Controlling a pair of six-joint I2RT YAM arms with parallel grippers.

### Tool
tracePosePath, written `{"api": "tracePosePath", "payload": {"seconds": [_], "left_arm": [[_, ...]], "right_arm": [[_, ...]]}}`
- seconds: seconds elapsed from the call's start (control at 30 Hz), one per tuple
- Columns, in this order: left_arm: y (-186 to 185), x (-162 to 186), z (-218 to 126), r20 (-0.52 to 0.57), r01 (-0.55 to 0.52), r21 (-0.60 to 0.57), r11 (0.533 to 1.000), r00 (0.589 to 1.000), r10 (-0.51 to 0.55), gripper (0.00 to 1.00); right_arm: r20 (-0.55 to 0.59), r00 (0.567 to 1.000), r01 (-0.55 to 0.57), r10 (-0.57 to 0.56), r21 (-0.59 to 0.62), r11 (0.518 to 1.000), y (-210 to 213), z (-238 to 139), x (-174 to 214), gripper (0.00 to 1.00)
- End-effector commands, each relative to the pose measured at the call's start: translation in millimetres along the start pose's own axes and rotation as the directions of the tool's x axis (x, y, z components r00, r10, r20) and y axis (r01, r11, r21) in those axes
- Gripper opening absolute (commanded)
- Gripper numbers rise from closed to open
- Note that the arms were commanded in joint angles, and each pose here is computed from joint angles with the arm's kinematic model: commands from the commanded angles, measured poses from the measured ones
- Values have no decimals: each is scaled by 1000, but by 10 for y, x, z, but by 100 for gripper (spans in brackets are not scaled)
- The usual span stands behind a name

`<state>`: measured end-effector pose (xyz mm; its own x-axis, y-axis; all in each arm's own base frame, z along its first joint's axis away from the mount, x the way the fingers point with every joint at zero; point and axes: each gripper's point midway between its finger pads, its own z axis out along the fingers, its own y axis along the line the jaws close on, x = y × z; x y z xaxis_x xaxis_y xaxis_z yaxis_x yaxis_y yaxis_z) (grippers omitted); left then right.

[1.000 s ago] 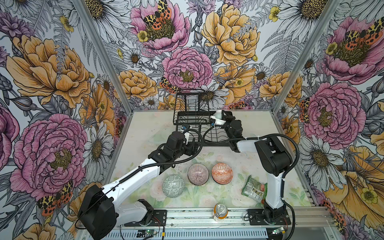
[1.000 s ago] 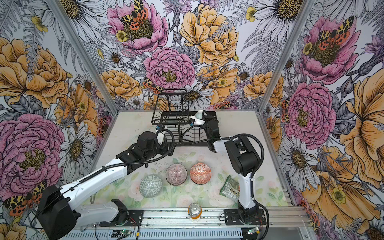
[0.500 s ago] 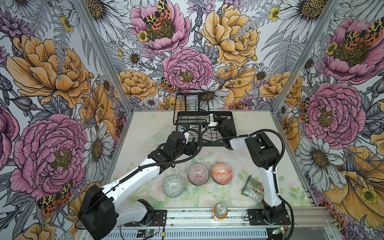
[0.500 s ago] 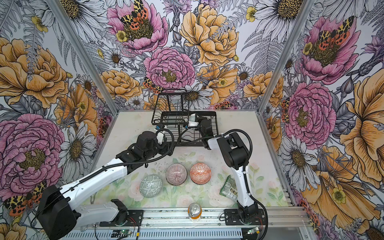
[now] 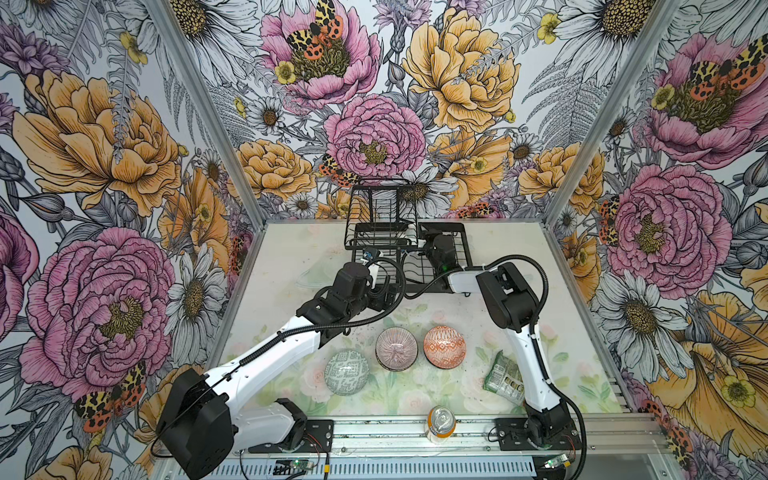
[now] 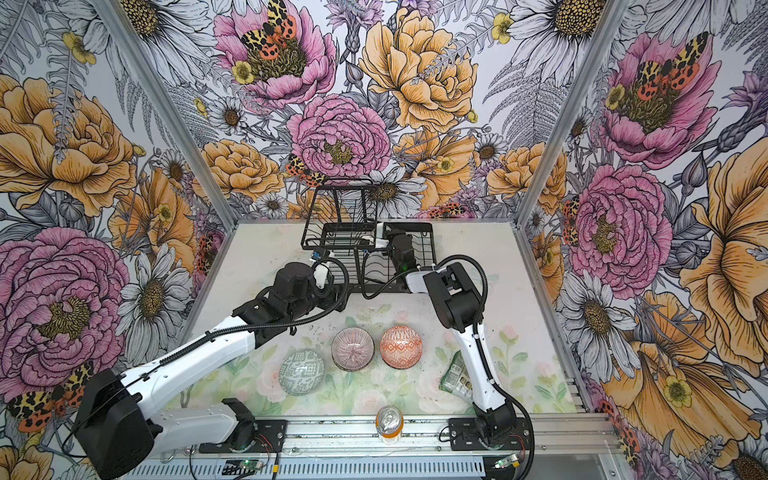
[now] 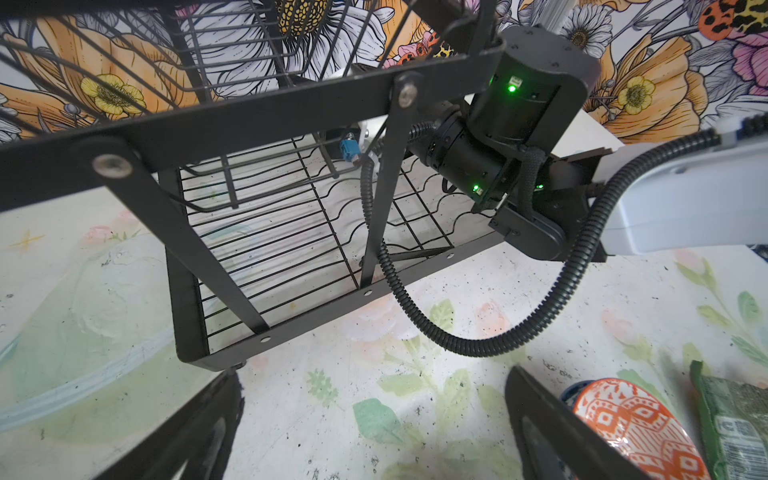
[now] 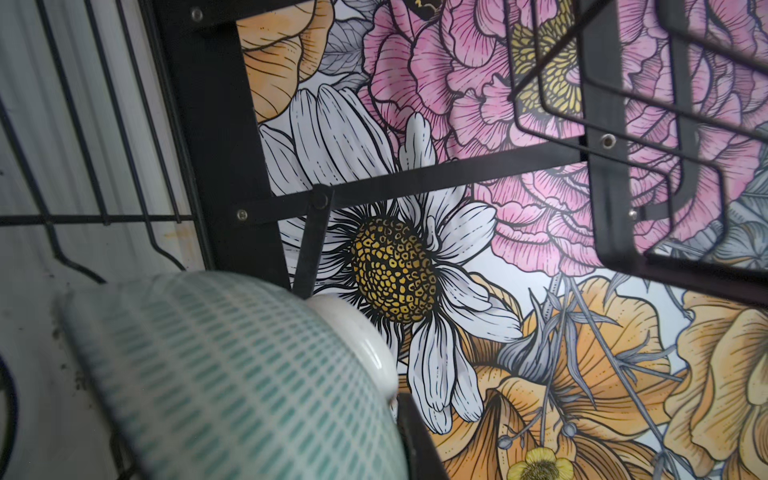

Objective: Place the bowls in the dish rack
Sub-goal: 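Lower the bowl upright into a rack slot with the right gripper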

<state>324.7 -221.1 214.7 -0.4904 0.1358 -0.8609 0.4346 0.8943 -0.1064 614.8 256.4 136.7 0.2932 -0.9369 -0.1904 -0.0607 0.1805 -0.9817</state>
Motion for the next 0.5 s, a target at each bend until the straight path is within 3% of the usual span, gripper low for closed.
{"api": "tracePosePath", "payload": {"seconds": [0.0, 0.47], "left_arm": [[13, -61, 1, 20, 13, 8, 1000, 1000, -13, 99], [-14, -17, 28, 17, 20, 27, 999, 1000, -21, 99]], "right_arm": [[8, 1000, -22, 21, 146, 989, -350, 72, -117, 0], [8, 999, -48, 47, 159, 986, -250, 191, -145, 0]]}}
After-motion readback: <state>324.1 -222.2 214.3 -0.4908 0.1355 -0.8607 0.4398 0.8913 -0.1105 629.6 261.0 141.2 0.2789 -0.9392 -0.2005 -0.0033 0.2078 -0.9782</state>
